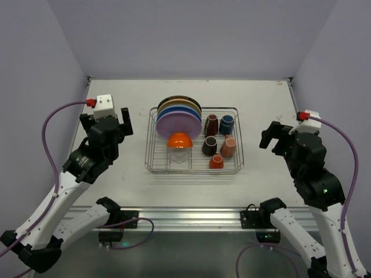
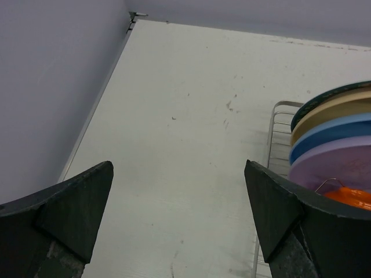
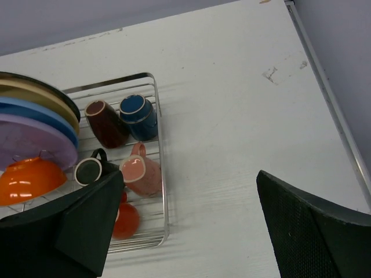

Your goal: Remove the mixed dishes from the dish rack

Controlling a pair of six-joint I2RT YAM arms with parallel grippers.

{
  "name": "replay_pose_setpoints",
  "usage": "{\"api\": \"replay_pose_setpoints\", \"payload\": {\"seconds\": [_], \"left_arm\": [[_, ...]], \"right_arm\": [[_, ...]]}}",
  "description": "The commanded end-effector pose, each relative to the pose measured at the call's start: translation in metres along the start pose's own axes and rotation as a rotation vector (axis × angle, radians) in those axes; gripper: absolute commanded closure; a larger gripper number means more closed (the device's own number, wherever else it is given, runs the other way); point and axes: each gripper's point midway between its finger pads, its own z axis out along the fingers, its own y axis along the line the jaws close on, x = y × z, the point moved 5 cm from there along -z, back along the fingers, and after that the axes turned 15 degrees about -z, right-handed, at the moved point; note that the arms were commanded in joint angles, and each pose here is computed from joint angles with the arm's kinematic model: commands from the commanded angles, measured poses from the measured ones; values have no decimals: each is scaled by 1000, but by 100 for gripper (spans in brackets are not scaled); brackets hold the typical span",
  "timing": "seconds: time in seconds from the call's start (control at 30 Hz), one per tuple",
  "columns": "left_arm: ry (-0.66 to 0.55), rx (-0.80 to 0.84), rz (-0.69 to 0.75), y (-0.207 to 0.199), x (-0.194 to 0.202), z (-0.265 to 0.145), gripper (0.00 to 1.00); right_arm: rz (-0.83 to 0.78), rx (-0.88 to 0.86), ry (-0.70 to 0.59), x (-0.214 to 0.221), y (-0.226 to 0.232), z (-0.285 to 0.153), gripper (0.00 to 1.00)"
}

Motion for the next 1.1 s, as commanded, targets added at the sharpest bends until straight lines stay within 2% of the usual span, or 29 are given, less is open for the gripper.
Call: {"api": "replay_pose_setpoints", "payload": {"seconds": [0.0, 0.13, 0.2, 0.27, 0.33, 0.43, 0.5, 0.57, 0.63, 0.73, 0.77, 0.83, 0.87, 0.97, 1.07], "left_arm": [[-54, -10, -67, 0, -19, -3, 0], [-40, 2, -72, -1, -16, -5, 0], [-35, -1, -72, 1, -14, -5, 0], [-33, 0, -79, 3, -13, -7, 0], [-27, -11, -77, 7, -10, -8, 0], [-24, -61, -73, 15, -3, -8, 0], [-31, -87, -75, 20, 0, -8, 0], [-24, -103, -69, 23, 8, -6, 0], [-27, -110, -67, 26, 11, -6, 0], [-26, -127, -72, 31, 19, -6, 0], [-20, -127, -73, 33, 22, -6, 0], [-29, -117, -92, 34, 23, -8, 0], [-23, -113, -90, 35, 26, -7, 0], [-27, -87, -98, 33, 27, -8, 0], [-2, -61, -78, 29, 34, -5, 0]], "right_arm": [[32, 3, -85, -16, 1, 2, 1], [105, -157, -189, -20, 23, 1, 1], [161, -297, -342, -38, 38, -9, 1], [166, -340, -391, -45, 44, -8, 1], [72, -444, -326, -51, 62, 2, 1], [-70, -493, -203, -43, 87, 34, 1], [-197, -526, -198, -49, 112, 36, 1], [-322, -472, -148, -55, 129, 52, 1], [-385, -542, -162, -66, 154, 46, 1], [-563, -608, -196, -70, 185, 51, 8], [-652, -589, -171, -64, 195, 65, 13], [-709, -582, -167, -72, 209, 72, 19], [-787, -621, -99, -57, 223, 84, 25], [-920, -678, -69, -48, 251, 94, 38], [-1000, -680, -99, -50, 265, 102, 43]]}}
